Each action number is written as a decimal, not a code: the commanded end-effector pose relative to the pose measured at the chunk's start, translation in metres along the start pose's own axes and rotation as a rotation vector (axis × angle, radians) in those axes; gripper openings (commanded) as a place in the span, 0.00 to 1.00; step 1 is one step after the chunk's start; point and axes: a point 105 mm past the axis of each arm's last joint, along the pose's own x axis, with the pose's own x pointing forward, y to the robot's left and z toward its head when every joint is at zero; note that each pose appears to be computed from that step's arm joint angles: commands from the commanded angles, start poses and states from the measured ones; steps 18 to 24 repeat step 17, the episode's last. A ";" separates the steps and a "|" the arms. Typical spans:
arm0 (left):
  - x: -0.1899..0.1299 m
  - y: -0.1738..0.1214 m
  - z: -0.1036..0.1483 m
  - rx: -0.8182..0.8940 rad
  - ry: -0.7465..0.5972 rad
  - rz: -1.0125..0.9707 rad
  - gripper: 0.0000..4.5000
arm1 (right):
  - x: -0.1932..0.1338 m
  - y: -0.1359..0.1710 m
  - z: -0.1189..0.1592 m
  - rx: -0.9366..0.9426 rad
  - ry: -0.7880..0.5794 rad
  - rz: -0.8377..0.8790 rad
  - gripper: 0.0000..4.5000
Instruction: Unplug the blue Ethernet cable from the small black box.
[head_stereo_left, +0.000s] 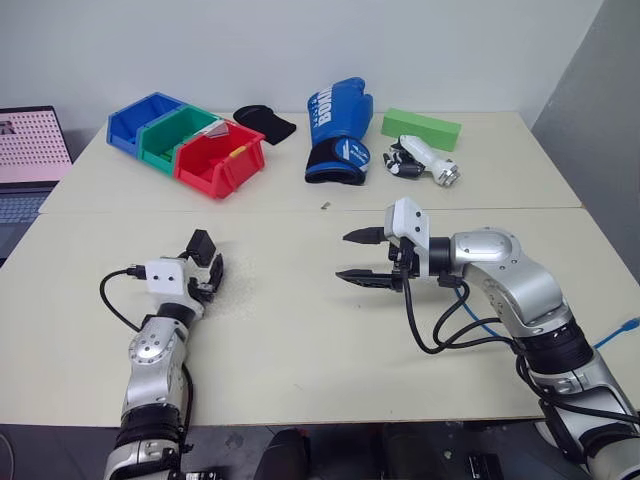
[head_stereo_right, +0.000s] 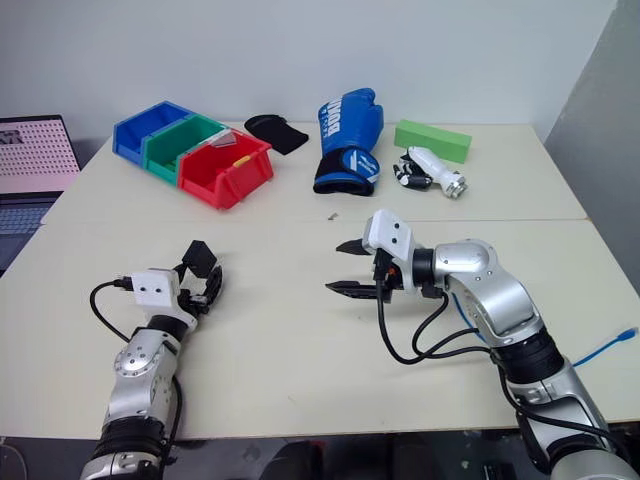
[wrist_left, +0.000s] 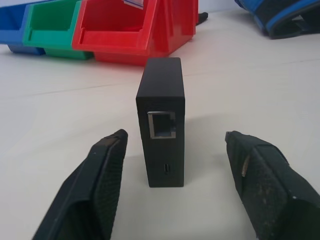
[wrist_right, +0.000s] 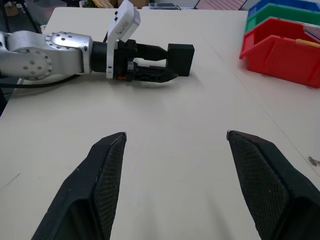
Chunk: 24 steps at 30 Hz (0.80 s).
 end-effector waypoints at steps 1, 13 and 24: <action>-0.016 0.008 0.012 0.066 0.078 0.008 0.78 | -0.015 -0.006 -0.005 0.015 0.004 -0.066 0.76; -0.059 0.022 0.081 0.207 0.143 -0.256 0.78 | -0.086 -0.027 -0.046 0.188 0.123 -0.279 0.76; -0.060 0.024 0.091 0.178 0.137 -0.308 0.78 | -0.095 -0.026 -0.052 0.195 0.155 -0.280 0.76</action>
